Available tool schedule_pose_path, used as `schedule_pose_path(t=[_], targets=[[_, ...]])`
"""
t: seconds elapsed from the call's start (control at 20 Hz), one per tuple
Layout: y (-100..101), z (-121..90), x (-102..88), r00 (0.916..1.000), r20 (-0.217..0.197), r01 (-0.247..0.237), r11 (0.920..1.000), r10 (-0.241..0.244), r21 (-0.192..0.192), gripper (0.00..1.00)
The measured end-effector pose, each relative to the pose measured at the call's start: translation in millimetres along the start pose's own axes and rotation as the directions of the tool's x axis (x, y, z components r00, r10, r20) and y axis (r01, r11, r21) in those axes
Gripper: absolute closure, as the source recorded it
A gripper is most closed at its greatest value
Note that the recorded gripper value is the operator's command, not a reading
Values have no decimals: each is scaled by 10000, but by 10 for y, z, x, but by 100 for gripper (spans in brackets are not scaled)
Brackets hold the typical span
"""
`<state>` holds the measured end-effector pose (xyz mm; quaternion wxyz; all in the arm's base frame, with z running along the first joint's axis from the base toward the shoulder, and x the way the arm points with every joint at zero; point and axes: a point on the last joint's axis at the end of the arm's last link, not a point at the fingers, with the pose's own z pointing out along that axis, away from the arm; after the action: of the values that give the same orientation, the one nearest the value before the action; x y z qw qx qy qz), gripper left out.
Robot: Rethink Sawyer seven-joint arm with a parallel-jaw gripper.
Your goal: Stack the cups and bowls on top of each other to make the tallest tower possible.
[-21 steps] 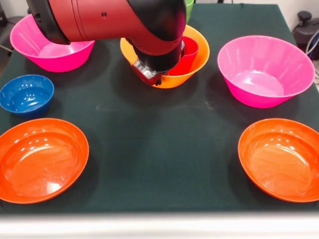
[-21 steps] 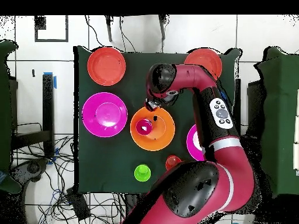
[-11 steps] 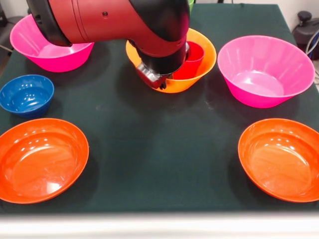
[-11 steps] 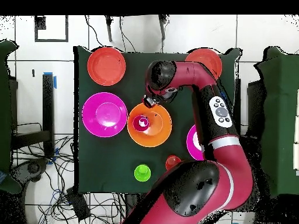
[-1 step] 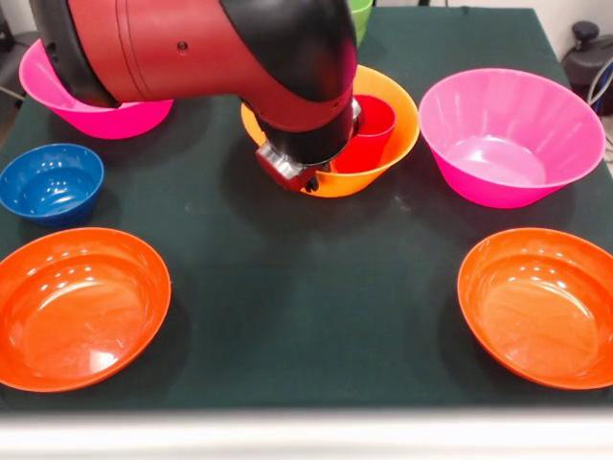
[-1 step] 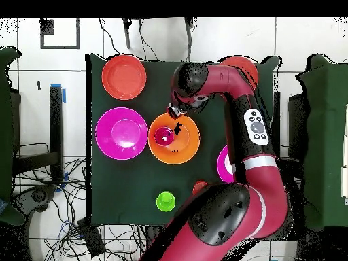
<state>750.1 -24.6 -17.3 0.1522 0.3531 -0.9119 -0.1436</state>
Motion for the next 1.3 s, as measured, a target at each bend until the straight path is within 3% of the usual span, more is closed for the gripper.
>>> schedule_pose_path(t=[0.3, 0.75, 0.95, 1.3], targets=[[-113, -36, -77, 9979, -50, 640, 9979, -640, -21, 100], [-205, -110, -268, 9859, -224, 1660, 9861, -1658, 82, 100], [-265, -168, -324, 9835, -261, 1796, 9837, -1793, 109, 100], [-432, -247, -380, 9884, -369, 1489, 9877, -1472, 474, 100]])
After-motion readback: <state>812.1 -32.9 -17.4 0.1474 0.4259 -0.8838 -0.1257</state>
